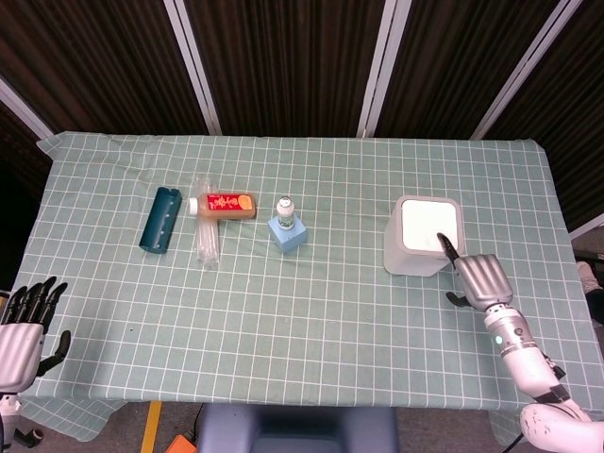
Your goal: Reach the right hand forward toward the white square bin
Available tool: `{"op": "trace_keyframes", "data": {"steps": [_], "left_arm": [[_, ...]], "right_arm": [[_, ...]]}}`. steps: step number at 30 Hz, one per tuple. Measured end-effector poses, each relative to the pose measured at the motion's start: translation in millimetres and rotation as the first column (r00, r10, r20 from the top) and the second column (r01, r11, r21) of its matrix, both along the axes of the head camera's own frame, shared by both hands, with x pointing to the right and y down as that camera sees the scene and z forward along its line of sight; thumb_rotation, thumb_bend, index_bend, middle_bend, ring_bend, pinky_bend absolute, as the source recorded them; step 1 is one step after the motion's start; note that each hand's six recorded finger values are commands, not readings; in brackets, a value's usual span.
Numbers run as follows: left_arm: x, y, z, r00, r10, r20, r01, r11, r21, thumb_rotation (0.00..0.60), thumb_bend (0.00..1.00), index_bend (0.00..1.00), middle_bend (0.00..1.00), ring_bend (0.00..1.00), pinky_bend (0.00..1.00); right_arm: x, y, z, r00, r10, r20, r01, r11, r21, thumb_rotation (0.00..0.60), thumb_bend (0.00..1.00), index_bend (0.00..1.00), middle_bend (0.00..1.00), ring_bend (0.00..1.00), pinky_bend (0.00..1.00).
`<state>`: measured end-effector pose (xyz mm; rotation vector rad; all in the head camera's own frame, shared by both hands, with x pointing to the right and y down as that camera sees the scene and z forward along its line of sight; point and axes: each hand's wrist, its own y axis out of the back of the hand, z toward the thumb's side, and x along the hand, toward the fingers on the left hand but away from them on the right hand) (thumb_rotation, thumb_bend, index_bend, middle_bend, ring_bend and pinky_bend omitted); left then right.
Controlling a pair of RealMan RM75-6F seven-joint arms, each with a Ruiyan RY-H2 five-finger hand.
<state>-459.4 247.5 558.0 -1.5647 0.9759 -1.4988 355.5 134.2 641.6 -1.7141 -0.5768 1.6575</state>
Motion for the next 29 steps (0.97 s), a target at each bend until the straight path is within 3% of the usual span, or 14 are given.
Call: {"op": "trace_keyframes", "data": {"steps": [5,8,10,12,15,16,17,18,19,22,29], "left_arm": [[1,-2,1,1.000,0.002,0.000,-0.002,1.000,0.002,0.600,0.51,0.00,0.00,0.00,0.00],[2,-3,0,1.000,0.002,0.000,-0.002,1.000,0.003,0.600,0.51,0.00,0.00,0.00,0.00],[2,-3,1,1.000,0.006,-0.002,-0.006,1.000,0.001,0.600,0.51,0.00,0.00,0.00,0.00],[3,-3,1,1.000,0.012,-0.007,-0.012,1.000,-0.001,0.600,0.51,0.00,0.00,0.00,0.00],[4,-3,0,1.000,0.017,-0.009,-0.017,1.000,0.006,0.600,0.51,0.00,0.00,0.00,0.00],[4,-4,0,1.000,0.017,-0.009,-0.017,1.000,0.008,0.600,0.50,0.00,0.00,0.00,0.00],[4,-4,-1,1.000,0.017,-0.009,-0.017,1.000,0.010,0.600,0.50,0.00,0.00,0.00,0.00],[4,-4,-1,1.000,0.017,-0.007,-0.016,1.000,0.013,0.600,0.50,0.00,0.00,0.00,0.00],[4,-4,-1,1.000,0.017,-0.005,-0.016,1.000,0.015,0.600,0.50,0.00,0.00,0.00,0.00],[5,-4,0,1.000,0.018,-0.004,-0.017,1.000,0.014,0.600,0.51,0.00,0.00,0.00,0.00],[9,-5,2,1.000,0.030,-0.010,-0.029,1.000,0.011,0.600,0.50,0.00,0.00,0.00,0.00]], "right_arm": [[0,-5,-14,0.999,0.021,0.039,-0.024,0.996,0.080,0.600,0.33,0.00,1.00,1.00,1.00],[3,-9,-31,0.996,0.036,0.076,-0.049,0.982,0.182,0.600,0.33,0.00,1.00,1.00,0.98],[5,-11,-46,0.994,0.038,0.101,-0.064,0.960,0.272,0.600,0.33,0.00,0.99,0.96,0.90],[10,-11,-62,0.993,0.031,0.118,-0.073,0.927,0.369,0.600,0.33,0.00,0.86,0.80,0.77],[18,2,-81,0.991,0.015,0.132,-0.076,0.878,0.472,0.600,0.33,0.00,0.47,0.41,0.51],[22,11,-84,0.991,0.012,0.132,-0.075,0.873,0.483,0.600,0.33,0.00,0.30,0.23,0.38],[26,20,-85,0.992,0.011,0.128,-0.072,0.874,0.481,0.600,0.33,0.00,0.23,0.16,0.33],[31,32,-84,0.993,0.014,0.120,-0.068,0.882,0.466,0.600,0.33,0.00,0.10,0.05,0.21],[35,41,-83,0.993,0.018,0.115,-0.068,0.891,0.448,0.600,0.33,0.00,0.03,0.01,0.12],[47,63,-79,0.993,0.038,0.112,-0.081,0.910,0.407,0.600,0.33,0.00,0.00,0.00,0.01],[52,85,-84,0.991,0.004,0.131,-0.054,0.923,0.380,0.600,0.33,0.00,0.00,0.00,0.00]]}}
